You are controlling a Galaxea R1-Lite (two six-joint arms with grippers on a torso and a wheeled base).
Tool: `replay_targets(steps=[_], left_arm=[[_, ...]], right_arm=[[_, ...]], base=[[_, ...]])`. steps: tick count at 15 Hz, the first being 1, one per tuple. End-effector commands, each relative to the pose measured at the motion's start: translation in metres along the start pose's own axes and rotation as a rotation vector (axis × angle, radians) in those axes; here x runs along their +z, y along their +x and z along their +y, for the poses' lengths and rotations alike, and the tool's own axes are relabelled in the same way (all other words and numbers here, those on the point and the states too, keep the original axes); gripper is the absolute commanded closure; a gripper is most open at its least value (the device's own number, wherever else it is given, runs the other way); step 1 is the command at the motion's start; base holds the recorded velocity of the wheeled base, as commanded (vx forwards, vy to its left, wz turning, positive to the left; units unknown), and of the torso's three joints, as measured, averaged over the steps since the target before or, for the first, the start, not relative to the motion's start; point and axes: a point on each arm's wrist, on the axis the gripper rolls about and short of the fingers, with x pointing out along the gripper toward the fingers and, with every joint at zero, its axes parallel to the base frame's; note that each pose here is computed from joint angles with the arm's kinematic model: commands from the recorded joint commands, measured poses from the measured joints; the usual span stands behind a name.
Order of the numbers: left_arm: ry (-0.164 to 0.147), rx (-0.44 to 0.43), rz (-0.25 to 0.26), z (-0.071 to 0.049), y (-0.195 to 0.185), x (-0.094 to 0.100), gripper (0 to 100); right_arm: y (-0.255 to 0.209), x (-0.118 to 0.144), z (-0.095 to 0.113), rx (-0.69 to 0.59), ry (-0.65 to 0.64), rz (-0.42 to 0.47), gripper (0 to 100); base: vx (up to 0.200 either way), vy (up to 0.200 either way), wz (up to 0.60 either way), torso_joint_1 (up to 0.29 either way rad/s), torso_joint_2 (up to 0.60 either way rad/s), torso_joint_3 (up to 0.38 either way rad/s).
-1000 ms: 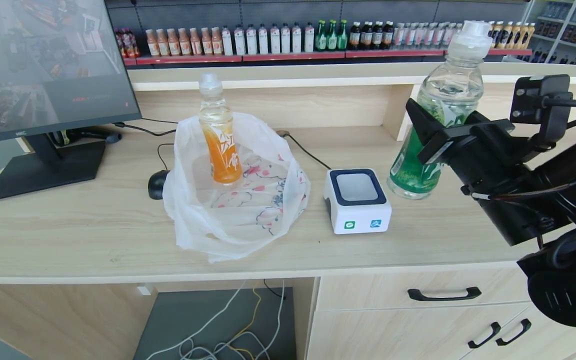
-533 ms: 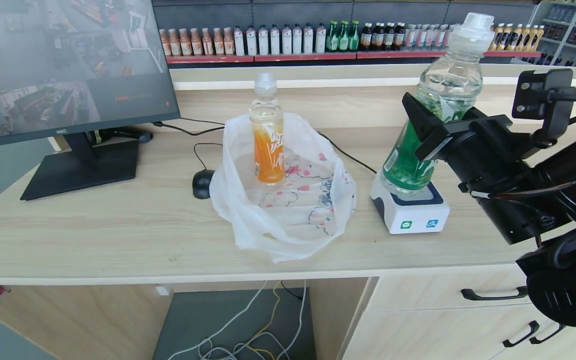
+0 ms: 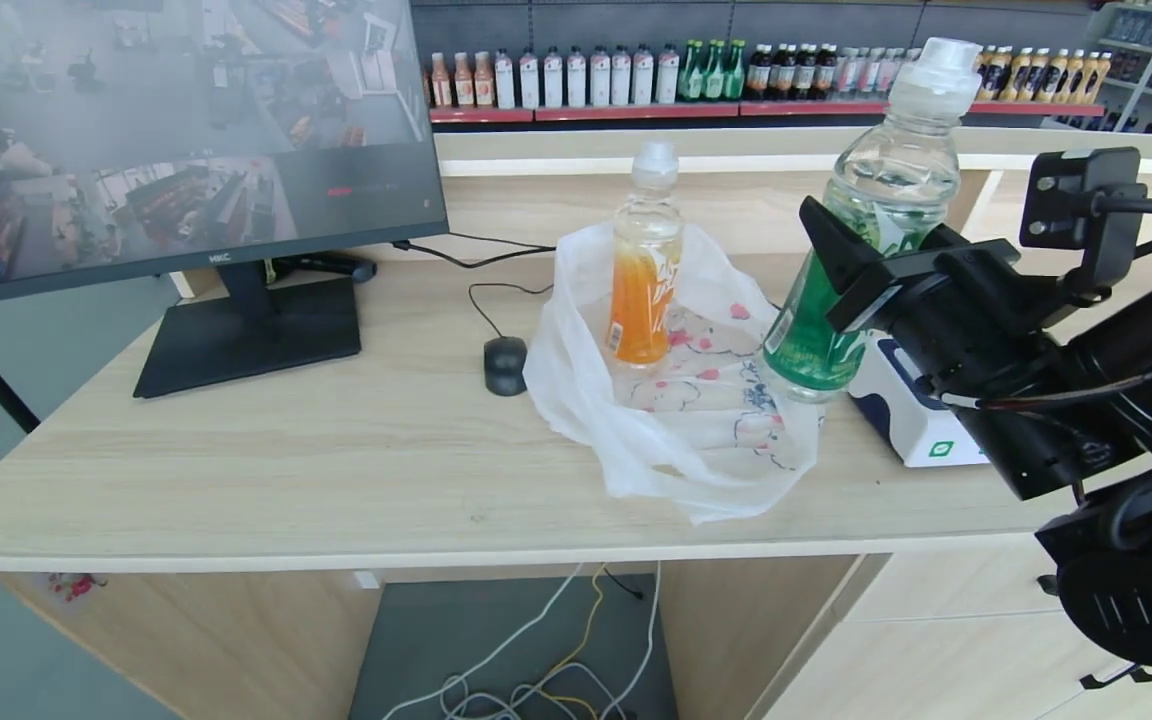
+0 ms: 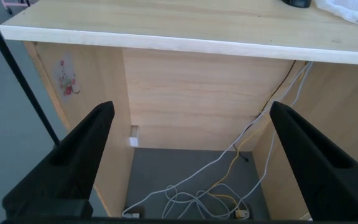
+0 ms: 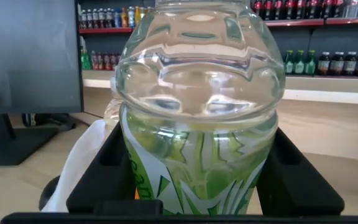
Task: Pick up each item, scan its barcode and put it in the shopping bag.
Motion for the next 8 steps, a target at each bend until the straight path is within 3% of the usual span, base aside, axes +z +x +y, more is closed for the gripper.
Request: replay_targets(steps=[1, 8], left_arm=[[0.003, 0.002, -0.001, 0.000, 0.000, 0.000, 0], [0.003, 0.002, -0.001, 0.000, 0.000, 0.000, 0]], right_arm=[[-0.002, 0.000, 0.000, 0.001, 0.004, 0.005, 100], [0.011, -0.005, 0.000, -0.007, 0.001, -0.016, 100]], base=[[0.000, 0.000, 0.00, 0.000, 0.00, 0.000], [0.000, 0.000, 0.00, 0.000, 0.00, 0.000]])
